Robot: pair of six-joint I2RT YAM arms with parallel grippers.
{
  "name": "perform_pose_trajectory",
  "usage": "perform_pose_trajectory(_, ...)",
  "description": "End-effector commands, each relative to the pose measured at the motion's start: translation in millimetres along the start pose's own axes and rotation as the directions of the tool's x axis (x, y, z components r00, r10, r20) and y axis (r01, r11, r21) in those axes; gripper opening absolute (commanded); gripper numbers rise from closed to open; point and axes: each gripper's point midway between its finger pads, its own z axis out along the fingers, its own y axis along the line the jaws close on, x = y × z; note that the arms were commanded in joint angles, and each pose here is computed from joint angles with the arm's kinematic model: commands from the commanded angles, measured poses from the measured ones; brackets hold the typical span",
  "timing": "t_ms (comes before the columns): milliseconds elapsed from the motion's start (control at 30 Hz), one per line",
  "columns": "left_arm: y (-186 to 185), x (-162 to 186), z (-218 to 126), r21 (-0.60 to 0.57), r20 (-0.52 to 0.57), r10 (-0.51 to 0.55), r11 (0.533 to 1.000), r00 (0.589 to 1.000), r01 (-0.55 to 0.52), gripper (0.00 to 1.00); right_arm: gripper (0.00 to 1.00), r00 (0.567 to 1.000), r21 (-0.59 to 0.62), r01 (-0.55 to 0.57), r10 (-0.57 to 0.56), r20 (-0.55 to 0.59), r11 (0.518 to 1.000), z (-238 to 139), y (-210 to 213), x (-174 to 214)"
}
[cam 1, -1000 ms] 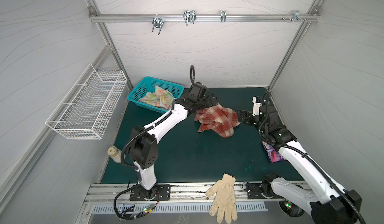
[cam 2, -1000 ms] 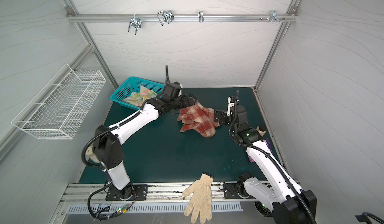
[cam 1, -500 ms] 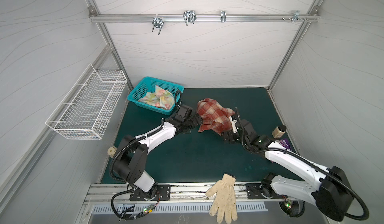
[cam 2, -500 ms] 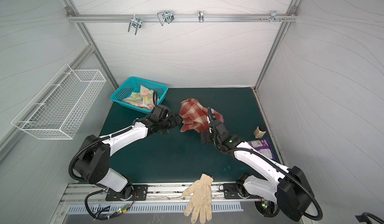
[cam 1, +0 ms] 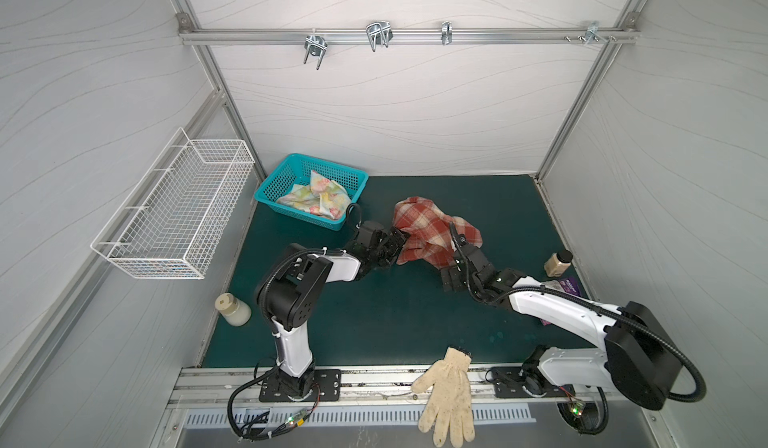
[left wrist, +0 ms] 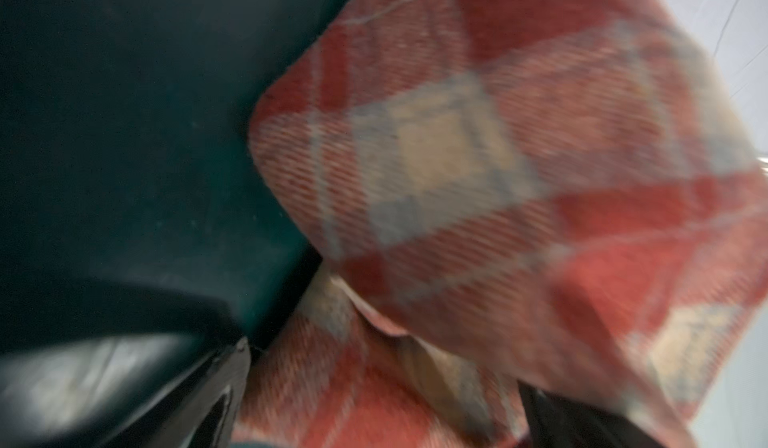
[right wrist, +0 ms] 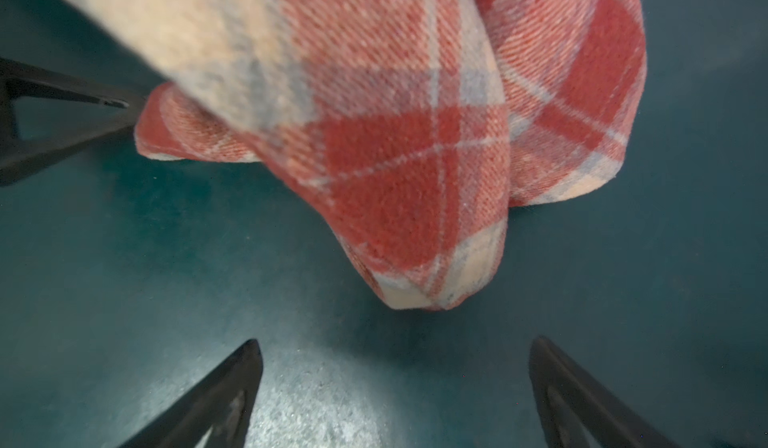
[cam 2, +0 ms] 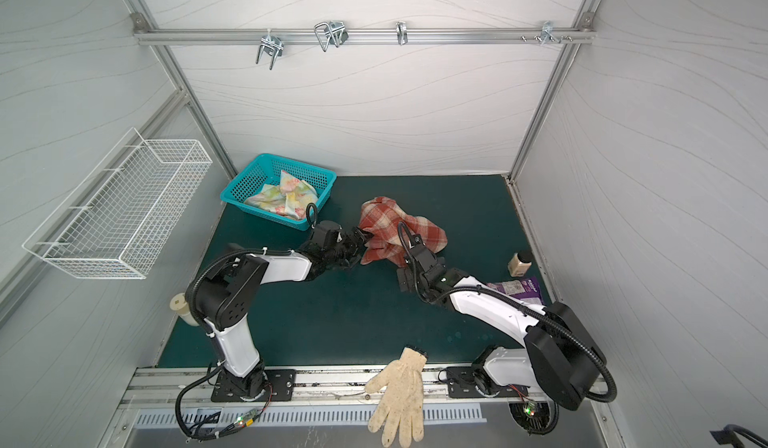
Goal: Fold and stack the skirts
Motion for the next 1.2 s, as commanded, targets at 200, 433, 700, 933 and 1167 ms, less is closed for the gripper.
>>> perform_pose_trajectory(200,-51.2,-15.1,-3.2,0.304,0.008,-0.108,0.948,0.994,0.100,0.98,0.99,0.998,0.014,-0.002,0.001,0.062,1.000,-3.8,0.8,-20.2)
perform_pose_trajectory(433,-49.1,-4.7,-23.7,0.290,0.000,-0.076,0.954,0.997,0.073,0.96,0.99,0.998,0.027,0.001,-0.002,0.060,1.000,-0.2,0.4,-21.6)
perform_pose_trajectory(700,-54.1,-2.8,-42.2,0.305,0.024,-0.066,0.951,0.998,0.056,0.93,0.99,0.998,0.021,-0.001,0.000,0.059,1.000,2.5,4.1,-27.2)
perform_pose_trajectory(933,-44.2,-17.6,-33.2,0.277,0.058,-0.091,0.958,0.994,0.072,0.91,0.99,0.998,0.021,0.003,-0.004,0.060,1.000,1.0,3.8,-27.9)
perform_pose_trajectory(1167,-41.0,-42.4,-12.7,0.305,0.071,-0.151,0.944,0.986,0.123,0.88,0.99,0.999,0.018,0.004,-0.005,0.053,1.000,1.6,3.9,-24.3)
